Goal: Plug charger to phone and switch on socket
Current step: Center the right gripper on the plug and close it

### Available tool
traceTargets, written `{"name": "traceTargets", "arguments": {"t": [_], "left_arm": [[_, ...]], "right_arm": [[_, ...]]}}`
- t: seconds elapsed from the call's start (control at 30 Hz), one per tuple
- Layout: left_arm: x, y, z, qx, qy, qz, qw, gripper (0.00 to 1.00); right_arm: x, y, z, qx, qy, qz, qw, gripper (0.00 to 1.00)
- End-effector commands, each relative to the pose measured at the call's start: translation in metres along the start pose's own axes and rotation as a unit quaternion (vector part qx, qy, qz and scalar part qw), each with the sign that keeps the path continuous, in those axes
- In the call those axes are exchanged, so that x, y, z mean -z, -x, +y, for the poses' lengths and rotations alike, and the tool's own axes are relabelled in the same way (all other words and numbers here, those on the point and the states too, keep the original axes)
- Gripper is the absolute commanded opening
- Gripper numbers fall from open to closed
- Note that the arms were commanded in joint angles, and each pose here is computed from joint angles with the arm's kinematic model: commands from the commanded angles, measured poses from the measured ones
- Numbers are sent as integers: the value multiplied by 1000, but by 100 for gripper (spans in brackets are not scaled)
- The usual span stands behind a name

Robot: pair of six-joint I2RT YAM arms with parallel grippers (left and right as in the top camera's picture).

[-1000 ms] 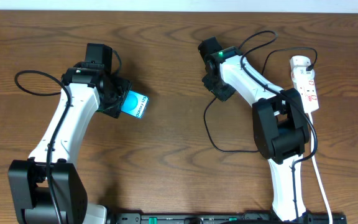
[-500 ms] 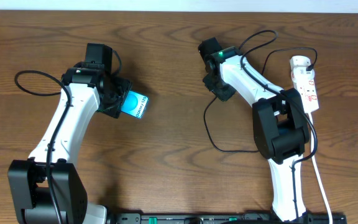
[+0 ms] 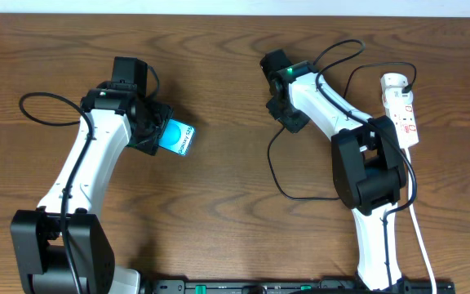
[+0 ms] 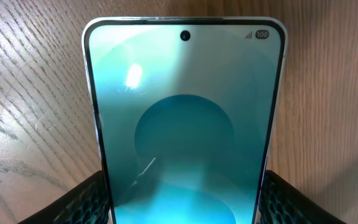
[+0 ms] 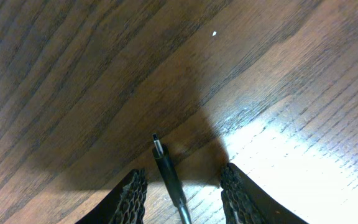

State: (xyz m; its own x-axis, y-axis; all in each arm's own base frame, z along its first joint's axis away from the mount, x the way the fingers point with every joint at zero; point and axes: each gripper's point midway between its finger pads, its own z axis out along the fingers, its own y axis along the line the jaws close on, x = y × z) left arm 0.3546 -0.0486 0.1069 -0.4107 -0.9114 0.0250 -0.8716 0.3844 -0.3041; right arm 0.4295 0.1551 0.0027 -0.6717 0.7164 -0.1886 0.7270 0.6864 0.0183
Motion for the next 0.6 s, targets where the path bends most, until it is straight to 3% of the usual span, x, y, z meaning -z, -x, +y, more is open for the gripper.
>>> {"name": "traceTargets", "arguments": {"t": [0.0, 0.57], "left_arm": [[-1, -1, 2, -3, 3, 2, 1000, 7], [-1, -1, 2, -3, 3, 2, 1000, 7]], "right_arm": [[-10, -8, -2, 9, -14, 3, 1000, 40], [-10, -13, -3, 5, -15, 11, 1000, 40]]}}
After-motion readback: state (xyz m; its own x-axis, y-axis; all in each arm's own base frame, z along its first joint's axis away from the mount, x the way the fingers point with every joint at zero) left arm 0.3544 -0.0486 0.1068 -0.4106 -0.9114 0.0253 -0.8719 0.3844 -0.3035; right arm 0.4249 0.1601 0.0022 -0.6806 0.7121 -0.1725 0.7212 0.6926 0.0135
